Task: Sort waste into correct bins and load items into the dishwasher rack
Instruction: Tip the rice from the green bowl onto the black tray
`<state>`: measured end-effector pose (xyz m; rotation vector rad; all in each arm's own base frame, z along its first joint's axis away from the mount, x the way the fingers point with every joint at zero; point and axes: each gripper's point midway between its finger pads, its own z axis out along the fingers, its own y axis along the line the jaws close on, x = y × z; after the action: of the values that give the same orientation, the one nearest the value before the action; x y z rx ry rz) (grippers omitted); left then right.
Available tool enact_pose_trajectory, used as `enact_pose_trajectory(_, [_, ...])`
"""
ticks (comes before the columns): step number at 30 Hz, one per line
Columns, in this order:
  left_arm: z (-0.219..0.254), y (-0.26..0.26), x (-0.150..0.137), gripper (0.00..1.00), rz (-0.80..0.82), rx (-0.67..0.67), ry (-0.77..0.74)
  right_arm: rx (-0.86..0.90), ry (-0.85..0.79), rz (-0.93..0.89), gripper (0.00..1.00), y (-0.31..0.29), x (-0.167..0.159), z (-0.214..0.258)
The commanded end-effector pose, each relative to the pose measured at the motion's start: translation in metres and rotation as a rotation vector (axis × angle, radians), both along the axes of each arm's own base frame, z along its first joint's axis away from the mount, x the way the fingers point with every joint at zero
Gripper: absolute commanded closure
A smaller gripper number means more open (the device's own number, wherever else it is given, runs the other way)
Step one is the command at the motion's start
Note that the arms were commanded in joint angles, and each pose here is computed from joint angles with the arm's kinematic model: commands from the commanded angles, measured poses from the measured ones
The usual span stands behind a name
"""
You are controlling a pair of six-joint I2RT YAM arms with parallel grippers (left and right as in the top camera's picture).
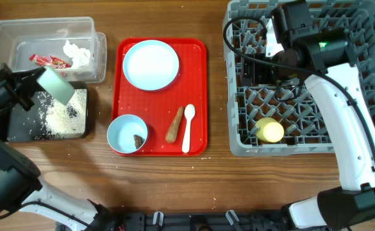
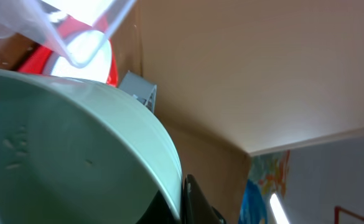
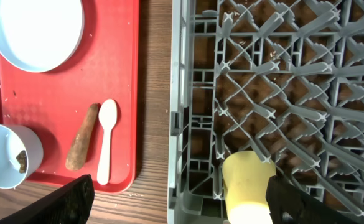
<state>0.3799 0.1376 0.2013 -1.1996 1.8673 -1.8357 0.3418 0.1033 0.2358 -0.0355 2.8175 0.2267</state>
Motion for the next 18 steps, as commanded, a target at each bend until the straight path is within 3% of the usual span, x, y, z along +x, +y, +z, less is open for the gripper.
enact_pose_trajectory(1, [-0.023,0.025,-0.010,0.96,0.049,0.103,0.096,-0.014,-0.007,-0.009,0.10,-0.004,-0.001,0.003])
enact_pose_trajectory(4, [-0.023,0.027,-0.015,0.96,0.057,0.078,0.114,-0.007,-0.002,-0.027,0.10,-0.004,-0.001,0.003])
enact_pose_trajectory(6, [-0.036,0.036,-0.012,0.96,0.065,0.173,0.132,-0.005,0.000,-0.026,0.10,-0.003,-0.002,0.003])
enact_pose_trajectory(12, [0.023,0.016,-0.012,0.96,0.056,-0.069,-0.102,-0.009,0.009,-0.025,0.10,-0.004,-0.004,0.002])
enact_pose_trajectory(16, [0.030,0.020,-0.009,0.96,0.054,0.003,-0.228,-0.009,0.007,-0.024,0.10,-0.004,-0.003,0.002])
enact_pose_trajectory(17, [0.015,0.022,-0.011,0.96,0.058,-0.021,-0.110,-0.010,0.006,-0.022,0.10,-0.004,-0.003,0.002])
enact_pose_trajectory(18, [0.021,0.016,-0.011,0.96,0.053,-0.045,-0.134,-0.009,0.005,-0.022,0.10,-0.004,-0.003,0.002])
